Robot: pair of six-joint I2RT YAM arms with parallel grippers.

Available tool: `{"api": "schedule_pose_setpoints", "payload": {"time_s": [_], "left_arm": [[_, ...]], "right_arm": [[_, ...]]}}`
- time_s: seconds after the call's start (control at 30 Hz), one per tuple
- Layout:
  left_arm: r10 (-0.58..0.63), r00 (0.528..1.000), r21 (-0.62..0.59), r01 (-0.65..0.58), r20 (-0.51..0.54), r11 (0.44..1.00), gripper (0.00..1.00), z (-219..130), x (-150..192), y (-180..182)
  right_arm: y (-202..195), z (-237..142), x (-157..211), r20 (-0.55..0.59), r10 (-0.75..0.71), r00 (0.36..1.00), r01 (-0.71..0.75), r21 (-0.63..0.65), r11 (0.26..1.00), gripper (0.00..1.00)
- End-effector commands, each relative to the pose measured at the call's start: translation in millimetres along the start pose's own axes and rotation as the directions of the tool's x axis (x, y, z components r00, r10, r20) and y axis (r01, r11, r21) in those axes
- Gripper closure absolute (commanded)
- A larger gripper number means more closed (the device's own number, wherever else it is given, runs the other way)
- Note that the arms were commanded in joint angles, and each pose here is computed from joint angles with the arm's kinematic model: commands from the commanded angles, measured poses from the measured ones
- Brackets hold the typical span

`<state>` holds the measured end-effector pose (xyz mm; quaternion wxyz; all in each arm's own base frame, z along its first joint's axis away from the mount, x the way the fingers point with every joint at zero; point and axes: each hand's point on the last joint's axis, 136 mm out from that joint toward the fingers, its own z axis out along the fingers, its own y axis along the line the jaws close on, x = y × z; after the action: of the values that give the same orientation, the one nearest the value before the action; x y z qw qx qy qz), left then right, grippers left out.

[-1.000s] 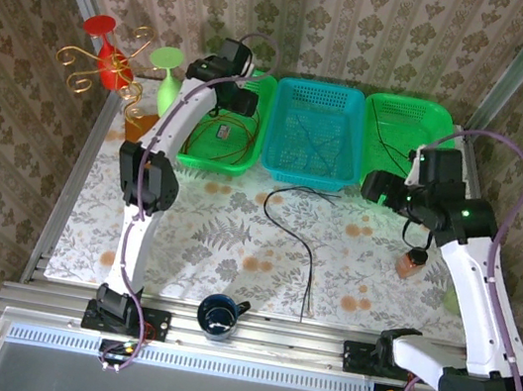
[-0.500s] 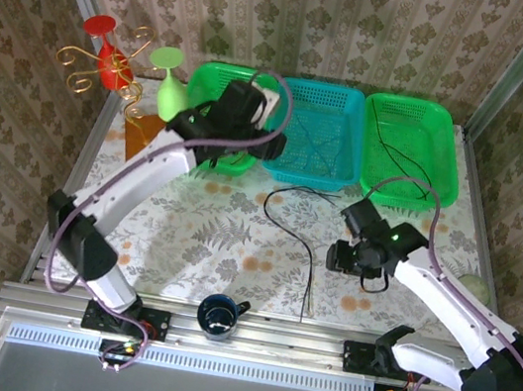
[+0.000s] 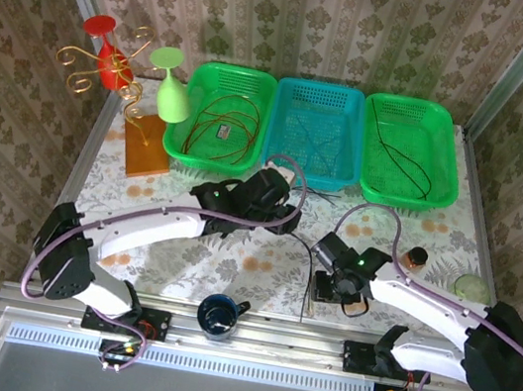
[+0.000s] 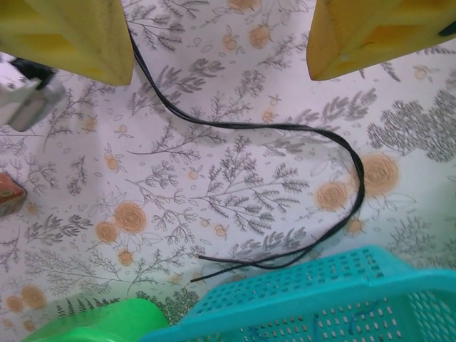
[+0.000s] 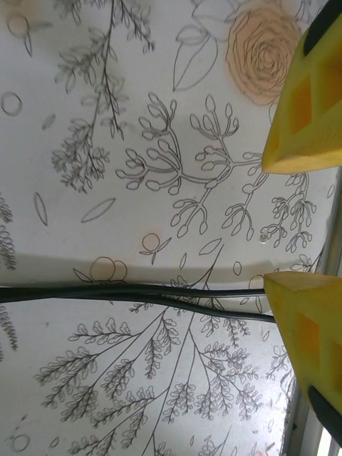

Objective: Untangle the cables

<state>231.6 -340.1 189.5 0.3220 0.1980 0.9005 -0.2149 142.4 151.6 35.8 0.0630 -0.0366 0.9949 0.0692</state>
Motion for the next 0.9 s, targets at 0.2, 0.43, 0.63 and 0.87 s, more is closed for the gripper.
{"api": "schedule_pose_setpoints", "payload": {"time_s": [0.2,0.43,0.63,0.87], "left_arm": [[-0.156,0.988,-0.032,0.157,0.017,0.987,0.36,-9,31,26],[-0.267,0.964,-0.073,0.267,0.011,0.961,0.35,-15,55,59],[-0.357,0.928,-0.059,0.364,0.103,0.929,0.36,-39,59,81],[-0.370,0.923,-0.083,0.379,0.108,0.922,0.36,-47,70,92]], "right_arm": [[10,11,4,0.001,0.000,1.000,0.000,-0.024,1.000,0.59],[16,23,12,-0.042,-0.001,0.999,-0.002,-0.055,0.998,0.63],[25,24,18,-0.090,-0.033,0.995,0.025,-0.092,0.995,0.63],[9,34,25,-0.132,-0.049,0.990,0.049,-0.007,0.999,0.66]]}}
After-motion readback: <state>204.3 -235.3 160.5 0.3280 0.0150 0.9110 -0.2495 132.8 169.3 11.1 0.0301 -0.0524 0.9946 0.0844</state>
